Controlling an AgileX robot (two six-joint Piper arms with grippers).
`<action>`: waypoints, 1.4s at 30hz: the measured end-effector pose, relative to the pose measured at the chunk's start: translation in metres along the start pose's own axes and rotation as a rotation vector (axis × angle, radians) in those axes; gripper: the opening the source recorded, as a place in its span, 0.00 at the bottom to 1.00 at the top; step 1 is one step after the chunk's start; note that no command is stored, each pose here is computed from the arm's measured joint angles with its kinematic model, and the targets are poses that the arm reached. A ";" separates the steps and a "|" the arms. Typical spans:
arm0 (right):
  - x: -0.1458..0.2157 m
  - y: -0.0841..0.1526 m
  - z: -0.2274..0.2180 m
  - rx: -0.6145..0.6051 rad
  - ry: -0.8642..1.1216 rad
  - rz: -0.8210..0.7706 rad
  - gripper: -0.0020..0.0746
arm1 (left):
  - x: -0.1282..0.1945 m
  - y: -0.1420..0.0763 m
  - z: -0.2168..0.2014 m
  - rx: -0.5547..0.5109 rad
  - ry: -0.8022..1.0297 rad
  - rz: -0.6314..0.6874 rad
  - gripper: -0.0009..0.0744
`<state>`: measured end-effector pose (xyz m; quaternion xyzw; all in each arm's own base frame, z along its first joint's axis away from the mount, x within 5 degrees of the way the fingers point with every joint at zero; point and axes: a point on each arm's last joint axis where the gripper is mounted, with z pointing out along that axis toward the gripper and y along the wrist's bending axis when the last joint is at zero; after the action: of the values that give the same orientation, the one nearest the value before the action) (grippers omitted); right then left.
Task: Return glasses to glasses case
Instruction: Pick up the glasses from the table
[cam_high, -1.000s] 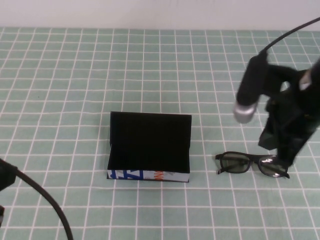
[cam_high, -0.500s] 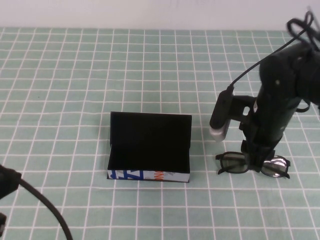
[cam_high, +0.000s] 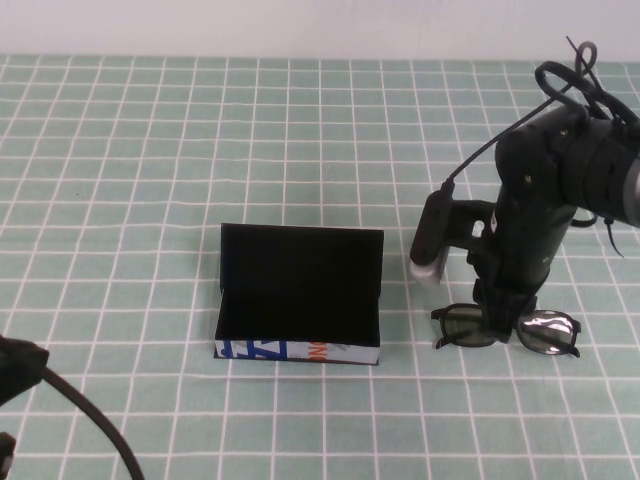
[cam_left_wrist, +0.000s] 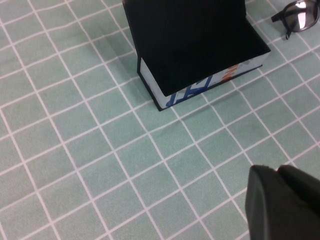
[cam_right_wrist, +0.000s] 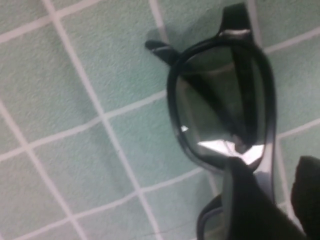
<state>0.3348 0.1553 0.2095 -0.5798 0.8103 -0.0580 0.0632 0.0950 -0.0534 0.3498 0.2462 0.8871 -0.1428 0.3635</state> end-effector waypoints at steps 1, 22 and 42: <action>-0.001 -0.001 0.000 0.003 -0.003 0.000 0.28 | 0.000 0.000 0.000 0.000 0.000 0.000 0.01; 0.002 -0.015 -0.003 -0.094 -0.022 0.086 0.22 | 0.000 0.000 0.000 0.001 0.003 0.002 0.01; 0.000 -0.016 0.020 -0.151 -0.001 0.083 0.22 | 0.001 0.000 0.000 0.002 0.009 0.002 0.01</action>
<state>0.3529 0.1501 0.1921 -0.5487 0.8357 0.0061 0.0221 0.0944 -0.0533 0.3492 0.2481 0.8883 -0.1424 0.3594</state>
